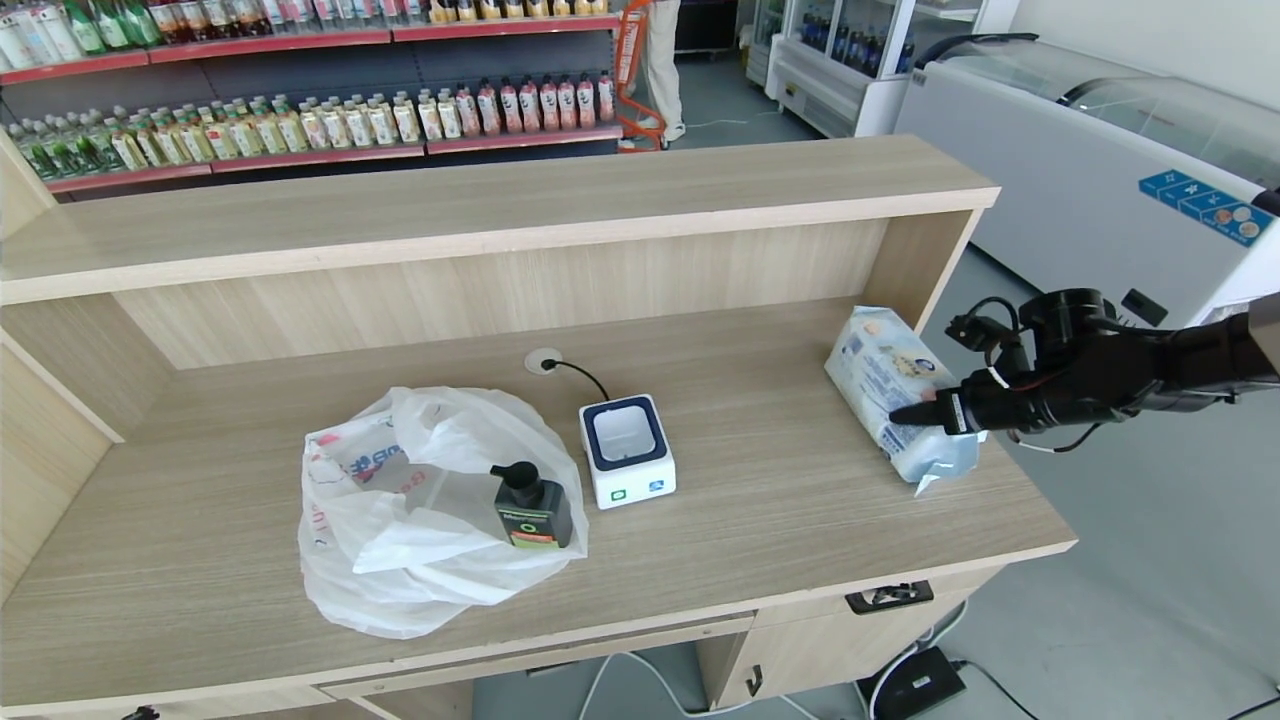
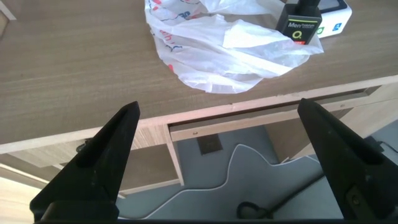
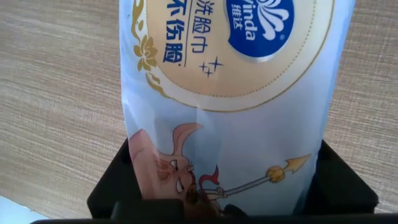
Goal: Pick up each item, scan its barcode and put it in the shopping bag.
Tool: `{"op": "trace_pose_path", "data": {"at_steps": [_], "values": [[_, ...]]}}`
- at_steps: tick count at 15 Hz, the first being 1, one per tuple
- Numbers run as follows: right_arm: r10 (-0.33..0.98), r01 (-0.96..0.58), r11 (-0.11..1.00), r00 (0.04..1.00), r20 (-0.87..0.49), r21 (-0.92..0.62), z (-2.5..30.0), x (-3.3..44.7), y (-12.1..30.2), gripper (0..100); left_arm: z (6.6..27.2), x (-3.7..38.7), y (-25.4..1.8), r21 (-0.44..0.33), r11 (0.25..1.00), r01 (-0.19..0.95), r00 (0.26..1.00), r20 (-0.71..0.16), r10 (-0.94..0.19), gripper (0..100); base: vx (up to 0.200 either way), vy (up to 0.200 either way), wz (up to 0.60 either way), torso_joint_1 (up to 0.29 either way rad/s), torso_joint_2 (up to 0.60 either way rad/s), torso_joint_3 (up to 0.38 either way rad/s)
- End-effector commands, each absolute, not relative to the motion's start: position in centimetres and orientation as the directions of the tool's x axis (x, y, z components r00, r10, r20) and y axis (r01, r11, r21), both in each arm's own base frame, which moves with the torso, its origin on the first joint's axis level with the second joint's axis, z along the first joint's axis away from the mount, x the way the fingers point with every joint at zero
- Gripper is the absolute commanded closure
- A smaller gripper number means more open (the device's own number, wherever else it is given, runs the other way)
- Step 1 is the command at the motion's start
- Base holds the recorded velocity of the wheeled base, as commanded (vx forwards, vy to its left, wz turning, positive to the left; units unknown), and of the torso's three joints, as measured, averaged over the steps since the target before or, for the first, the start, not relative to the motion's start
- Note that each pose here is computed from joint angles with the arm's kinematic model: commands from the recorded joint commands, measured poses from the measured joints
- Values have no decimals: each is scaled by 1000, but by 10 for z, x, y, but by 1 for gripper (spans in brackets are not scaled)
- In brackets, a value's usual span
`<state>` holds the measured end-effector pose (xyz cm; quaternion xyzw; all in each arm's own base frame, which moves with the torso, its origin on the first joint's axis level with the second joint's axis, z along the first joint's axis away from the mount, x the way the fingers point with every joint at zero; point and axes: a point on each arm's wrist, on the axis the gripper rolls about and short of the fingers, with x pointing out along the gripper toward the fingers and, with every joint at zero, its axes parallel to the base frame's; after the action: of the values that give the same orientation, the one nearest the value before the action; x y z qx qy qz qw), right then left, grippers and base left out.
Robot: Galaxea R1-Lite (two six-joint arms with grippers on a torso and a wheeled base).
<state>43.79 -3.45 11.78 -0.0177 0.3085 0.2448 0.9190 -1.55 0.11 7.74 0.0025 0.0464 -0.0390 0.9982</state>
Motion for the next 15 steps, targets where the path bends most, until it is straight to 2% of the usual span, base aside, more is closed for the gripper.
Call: {"op": "trace_pose_path", "data": {"at_steps": [1,4,6,10,15], "values": [[466,-489,866,720,-514,100,159,411,-36,100,77,-15,1,1,997,78,993,-93,-78,0,0,0,0,0,0,0],[605,-617,780,702,-377,104,216,342,-39,100,77,-15,1,1,997,78,993,-93,-78,0,0,0,0,0,0,0],[666,-681,729,683,-300,70,243,295,-38,100,77,-15,1,1,997,78,993,-93,-78,0,0,0,0,0,0,0],[767,-790,607,610,-201,-80,252,225,-40,100,77,-15,1,1,997,77,993,-93,-76,0,0,0,0,0,0,0],[827,-842,516,537,-167,-154,268,191,-7,100,77,-15,1,1,997,78,993,-93,-78,0,0,0,0,0,0,0]]}}
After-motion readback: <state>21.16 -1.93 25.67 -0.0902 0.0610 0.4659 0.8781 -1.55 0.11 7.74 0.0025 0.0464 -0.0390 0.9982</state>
